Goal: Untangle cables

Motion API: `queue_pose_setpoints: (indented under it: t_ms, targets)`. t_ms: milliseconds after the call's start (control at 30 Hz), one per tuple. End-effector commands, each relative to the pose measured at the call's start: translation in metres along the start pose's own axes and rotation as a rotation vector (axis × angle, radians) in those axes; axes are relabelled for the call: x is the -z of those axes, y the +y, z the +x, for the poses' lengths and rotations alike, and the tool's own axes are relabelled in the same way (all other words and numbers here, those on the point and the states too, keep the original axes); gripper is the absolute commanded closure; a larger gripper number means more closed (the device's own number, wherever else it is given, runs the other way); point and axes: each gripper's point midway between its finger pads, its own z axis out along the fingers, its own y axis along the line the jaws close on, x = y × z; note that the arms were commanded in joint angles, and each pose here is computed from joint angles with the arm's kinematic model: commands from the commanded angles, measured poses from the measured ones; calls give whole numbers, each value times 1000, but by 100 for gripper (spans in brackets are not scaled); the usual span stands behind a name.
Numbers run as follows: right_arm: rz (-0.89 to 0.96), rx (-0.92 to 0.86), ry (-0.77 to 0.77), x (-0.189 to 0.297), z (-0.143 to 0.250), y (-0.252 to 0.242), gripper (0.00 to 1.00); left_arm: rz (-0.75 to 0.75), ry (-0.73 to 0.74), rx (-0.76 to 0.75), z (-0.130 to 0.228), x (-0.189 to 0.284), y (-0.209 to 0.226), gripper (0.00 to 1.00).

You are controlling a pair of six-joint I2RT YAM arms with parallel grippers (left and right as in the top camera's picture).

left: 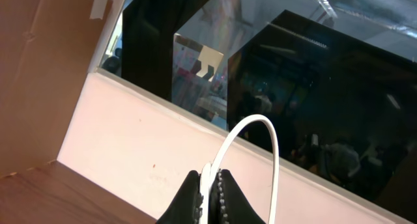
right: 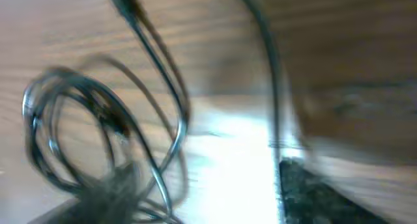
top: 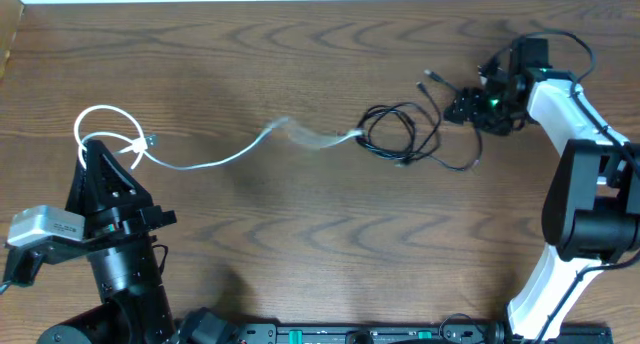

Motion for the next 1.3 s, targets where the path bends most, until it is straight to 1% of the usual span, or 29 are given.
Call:
queue_pose_setpoints:
  t_ms: [0, 33, 67, 100, 133, 200, 433, 533, 633, 733, 800, 867, 900, 1000, 1167, 1267]
  targets:
    - [-71, 91, -20, 6, -1, 36, 65, 12, 8, 1, 0, 0, -3, 93]
    - [-77, 109, -23, 3, -1, 43, 82, 11, 13, -4, 2, 0, -2, 92]
    - [-81, 124, -26, 2, -1, 48, 91, 10, 16, -7, 3, 0, -2, 93]
    - [-86, 140, -28, 0, -1, 54, 96, 10, 18, -9, 3, 0, -2, 93]
    - [-92, 157, -33, -2, -1, 61, 96, 9, 21, -12, 4, 0, -2, 92]
    - [-106, 203, -43, -8, 0, 78, 91, 8, 24, -15, 5, 0, -2, 93]
    - [-119, 303, -75, -22, 4, 122, 85, 1, 54, -44, 13, -1, 0, 92]
    - [-76, 348, -92, -29, 7, 133, 86, 1, 58, -48, 15, -2, -1, 93]
    - [14, 333, -116, -35, 7, 134, 87, -4, 58, -50, 17, -5, -3, 93]
    - [94, 314, -141, -38, 8, 133, 85, 1, 25, -27, 13, -15, -12, 93]
    - [114, 333, -150, -39, 10, 137, 85, 8, -9, -13, 9, -23, -21, 93]
    - [127, 343, -155, -40, 11, 140, 84, 10, -20, -33, 12, -32, -29, 92]
    - [135, 346, -158, -41, 11, 140, 84, 8, -12, -53, 18, -37, -33, 92]
    - [168, 348, -169, -41, 9, 136, 84, -5, 64, -137, 52, -52, -40, 92]
    - [220, 304, -177, -44, 8, 124, 85, -52, 279, -341, 133, -68, -37, 92]
    - [222, 302, -176, -48, 7, 121, 85, -102, 385, -405, 174, -70, -27, 93]
